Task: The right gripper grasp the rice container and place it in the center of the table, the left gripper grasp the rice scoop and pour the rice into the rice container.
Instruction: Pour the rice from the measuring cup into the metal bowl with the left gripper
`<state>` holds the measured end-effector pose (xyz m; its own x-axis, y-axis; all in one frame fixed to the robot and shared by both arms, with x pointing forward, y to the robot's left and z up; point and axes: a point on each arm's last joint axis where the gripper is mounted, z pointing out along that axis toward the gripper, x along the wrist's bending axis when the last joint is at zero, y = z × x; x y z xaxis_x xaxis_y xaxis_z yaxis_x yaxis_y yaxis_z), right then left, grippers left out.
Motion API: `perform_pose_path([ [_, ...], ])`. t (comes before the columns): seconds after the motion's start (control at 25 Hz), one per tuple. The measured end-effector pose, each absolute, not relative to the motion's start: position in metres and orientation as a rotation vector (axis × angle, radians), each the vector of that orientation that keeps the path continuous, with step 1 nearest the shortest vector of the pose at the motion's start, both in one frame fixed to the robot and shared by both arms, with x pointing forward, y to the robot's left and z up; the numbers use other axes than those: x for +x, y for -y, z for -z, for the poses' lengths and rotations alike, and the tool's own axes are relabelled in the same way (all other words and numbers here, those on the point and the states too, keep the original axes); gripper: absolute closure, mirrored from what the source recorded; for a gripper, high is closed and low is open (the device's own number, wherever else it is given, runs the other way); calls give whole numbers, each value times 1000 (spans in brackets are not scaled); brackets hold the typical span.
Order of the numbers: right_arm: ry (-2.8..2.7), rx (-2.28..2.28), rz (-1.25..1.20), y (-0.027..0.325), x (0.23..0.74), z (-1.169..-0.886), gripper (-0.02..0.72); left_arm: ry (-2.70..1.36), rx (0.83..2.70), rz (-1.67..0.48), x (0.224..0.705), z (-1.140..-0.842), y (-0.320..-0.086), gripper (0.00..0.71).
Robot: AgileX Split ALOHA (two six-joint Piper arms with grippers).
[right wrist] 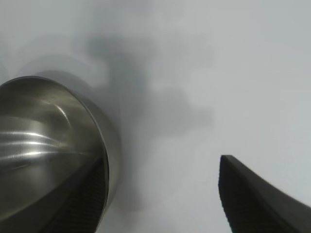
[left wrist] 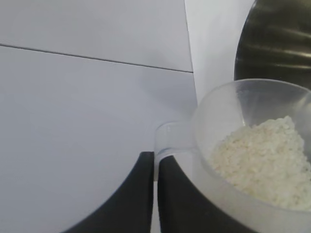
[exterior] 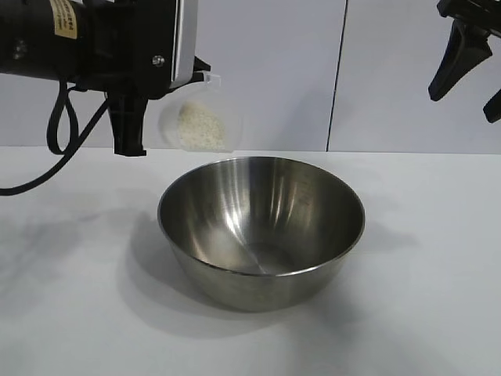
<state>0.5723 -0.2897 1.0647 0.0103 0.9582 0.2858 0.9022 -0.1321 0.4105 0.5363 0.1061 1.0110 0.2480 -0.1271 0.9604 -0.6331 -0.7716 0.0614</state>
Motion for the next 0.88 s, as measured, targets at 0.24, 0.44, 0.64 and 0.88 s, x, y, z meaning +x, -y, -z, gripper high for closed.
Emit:
perform_pose_path([
  [0.24,-1993,2151,-768,290,572,-1065,240,796,2054,-1632,537,-1014,-106,701],
  [0.44,-1993,2151,-768,290,572,-1065,240,908,2006,-1650,525,-1014,-88,701],
  [0.64,-1993,2151,-768,290,572,-1065,240,912,2009,-1696,519,-1016,-79,701],
  [0.88,-1993,2151,-768,290,572,-1065,240,920,2055,-1758,522,-1015,-83,701],
])
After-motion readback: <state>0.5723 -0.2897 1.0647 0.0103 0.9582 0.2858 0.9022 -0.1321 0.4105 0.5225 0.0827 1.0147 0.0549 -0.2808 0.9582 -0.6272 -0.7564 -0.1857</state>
